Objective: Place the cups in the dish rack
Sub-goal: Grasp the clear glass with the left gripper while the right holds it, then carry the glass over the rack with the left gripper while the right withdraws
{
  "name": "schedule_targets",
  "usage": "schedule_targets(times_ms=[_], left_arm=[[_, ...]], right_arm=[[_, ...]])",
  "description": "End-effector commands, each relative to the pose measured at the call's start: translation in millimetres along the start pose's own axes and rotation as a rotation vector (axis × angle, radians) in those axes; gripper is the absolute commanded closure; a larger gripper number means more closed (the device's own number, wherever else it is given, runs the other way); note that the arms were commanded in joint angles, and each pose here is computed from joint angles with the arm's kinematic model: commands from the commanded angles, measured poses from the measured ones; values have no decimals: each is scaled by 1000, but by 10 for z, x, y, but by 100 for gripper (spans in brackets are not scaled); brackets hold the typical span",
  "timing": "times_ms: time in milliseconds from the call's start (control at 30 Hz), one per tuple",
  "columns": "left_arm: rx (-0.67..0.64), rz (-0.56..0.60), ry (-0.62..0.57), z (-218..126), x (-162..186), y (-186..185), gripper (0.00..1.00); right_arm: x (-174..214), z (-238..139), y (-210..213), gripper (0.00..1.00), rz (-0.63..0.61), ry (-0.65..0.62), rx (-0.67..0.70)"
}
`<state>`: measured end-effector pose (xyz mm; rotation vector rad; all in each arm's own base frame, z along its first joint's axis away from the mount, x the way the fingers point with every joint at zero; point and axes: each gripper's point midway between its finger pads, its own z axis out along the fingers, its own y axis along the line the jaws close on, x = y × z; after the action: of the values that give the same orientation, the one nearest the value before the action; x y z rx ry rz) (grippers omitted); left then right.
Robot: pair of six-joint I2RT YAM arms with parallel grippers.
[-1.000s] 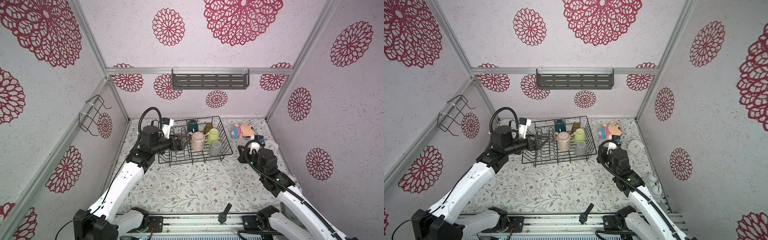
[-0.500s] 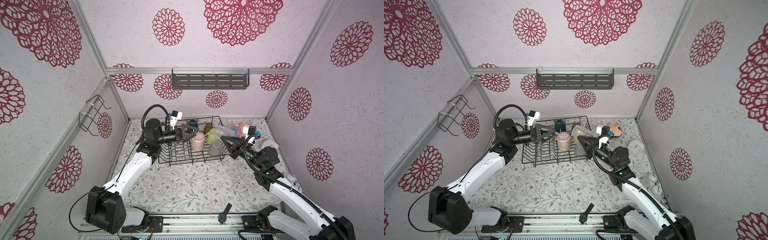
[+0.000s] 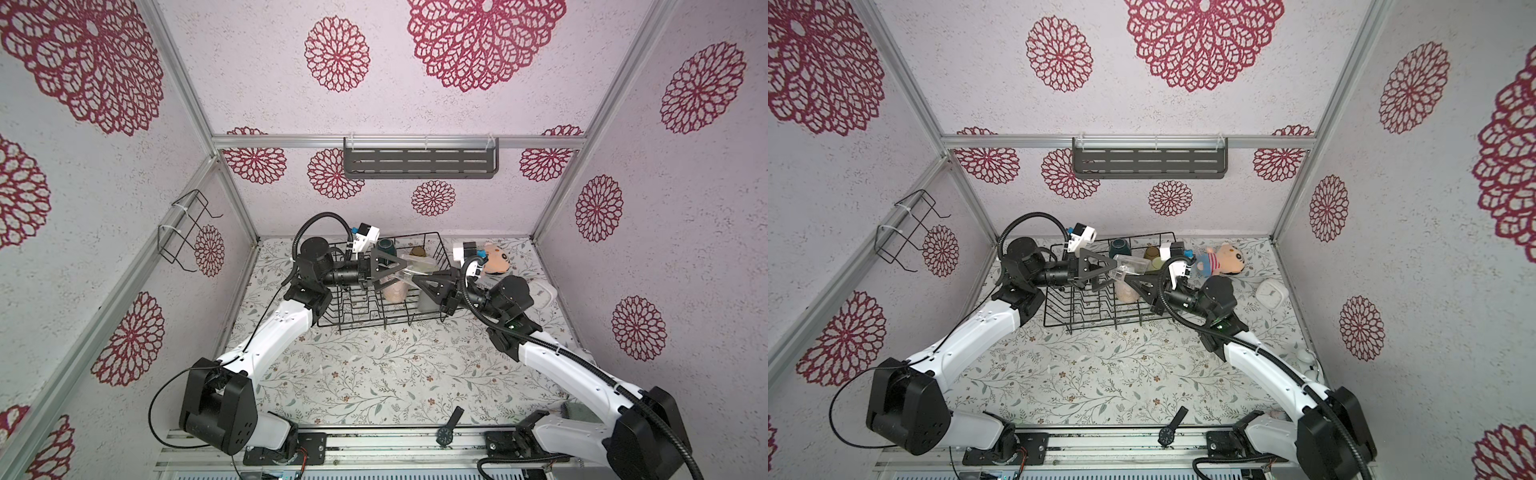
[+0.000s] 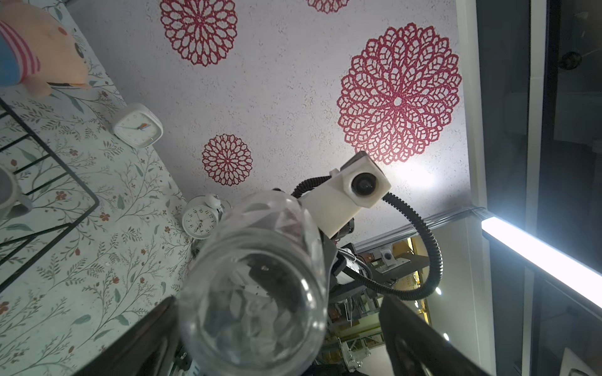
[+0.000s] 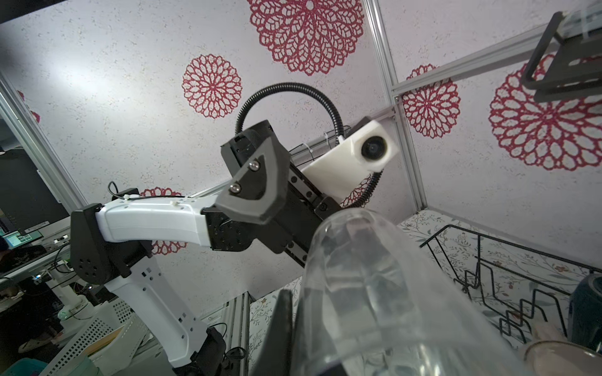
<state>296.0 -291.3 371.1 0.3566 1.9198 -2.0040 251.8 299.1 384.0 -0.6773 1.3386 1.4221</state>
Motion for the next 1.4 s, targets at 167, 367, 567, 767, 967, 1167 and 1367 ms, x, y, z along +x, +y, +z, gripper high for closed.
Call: schedule_targets(times_ms=[167, 367, 567, 767, 967, 1167, 1367], left_arm=[[21, 38, 44, 38, 55, -75, 10], [-23, -3, 20, 9, 50, 14, 13], [-32, -67, -12, 5, -5, 37, 10], [-34, -91, -19, -15, 16, 64, 11], [-59, -159, -57, -86, -30, 189, 18], [-72, -182, -90, -173, -81, 273, 22], [-98, -189, -117, -226, -114, 374, 25]], right_arm=[[-85, 232, 102, 100, -43, -1, -89], [267, 295, -81, 100, -109, 83, -19], [456, 309, -105, 100, -205, 114, -16], [528, 313, -153, 100, -228, 129, -4], [607, 309, -266, 100, -228, 143, 37], [628, 320, -326, 85, -226, 142, 57], [645, 326, -407, 57, -210, 144, 92]])
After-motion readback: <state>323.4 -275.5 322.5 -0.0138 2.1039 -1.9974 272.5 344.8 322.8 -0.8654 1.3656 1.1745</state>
